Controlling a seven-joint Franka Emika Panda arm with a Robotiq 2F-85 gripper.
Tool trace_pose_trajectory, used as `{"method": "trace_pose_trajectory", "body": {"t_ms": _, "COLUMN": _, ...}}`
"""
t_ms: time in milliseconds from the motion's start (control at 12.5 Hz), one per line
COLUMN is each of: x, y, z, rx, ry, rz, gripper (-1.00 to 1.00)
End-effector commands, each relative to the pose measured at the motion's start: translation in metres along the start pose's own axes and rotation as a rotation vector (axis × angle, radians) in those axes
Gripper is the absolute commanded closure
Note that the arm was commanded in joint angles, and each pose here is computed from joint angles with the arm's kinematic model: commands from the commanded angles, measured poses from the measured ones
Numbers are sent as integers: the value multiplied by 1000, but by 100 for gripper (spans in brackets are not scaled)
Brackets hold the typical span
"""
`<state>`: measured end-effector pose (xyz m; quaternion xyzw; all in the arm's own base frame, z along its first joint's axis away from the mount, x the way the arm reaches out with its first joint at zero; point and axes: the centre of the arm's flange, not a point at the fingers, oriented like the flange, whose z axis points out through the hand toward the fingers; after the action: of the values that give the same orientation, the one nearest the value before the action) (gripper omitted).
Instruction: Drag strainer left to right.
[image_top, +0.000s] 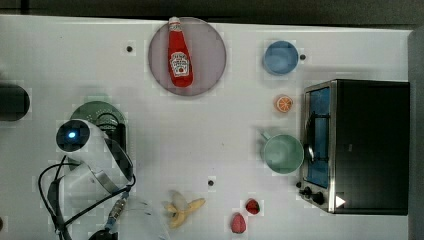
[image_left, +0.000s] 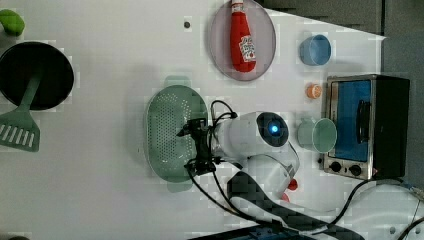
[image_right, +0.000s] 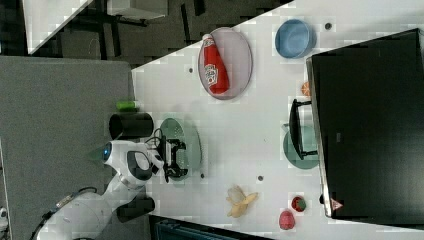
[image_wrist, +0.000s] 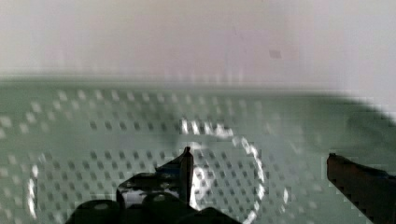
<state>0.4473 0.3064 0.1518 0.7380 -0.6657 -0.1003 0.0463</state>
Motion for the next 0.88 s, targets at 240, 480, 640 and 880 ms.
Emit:
{"method": "trace_pose_trajectory", "body": {"t_ms": 240, "x": 4, "y": -5, "z": -9, "rx": 98, "ry": -47, "rz": 52, "gripper": -100}}
{"method": "trace_pose_trajectory", "body": {"t_ms": 480, "x": 28, "y": -6, "z": -1, "rx": 95, "ry": -12, "rz": 67, "gripper": -100}}
{"method": "trace_pose_trajectory", "body": {"t_ms": 640, "x": 44, "y": -8, "z": -3, "rx": 109, "ry": 0, "rz": 84, "gripper": -100}}
{"method": "trace_pose_trajectory", "body": {"t_ms": 880, "x": 75, "y": -9, "z": -11, "rx": 122, "ry": 25, "rz": 126, "gripper": -100}}
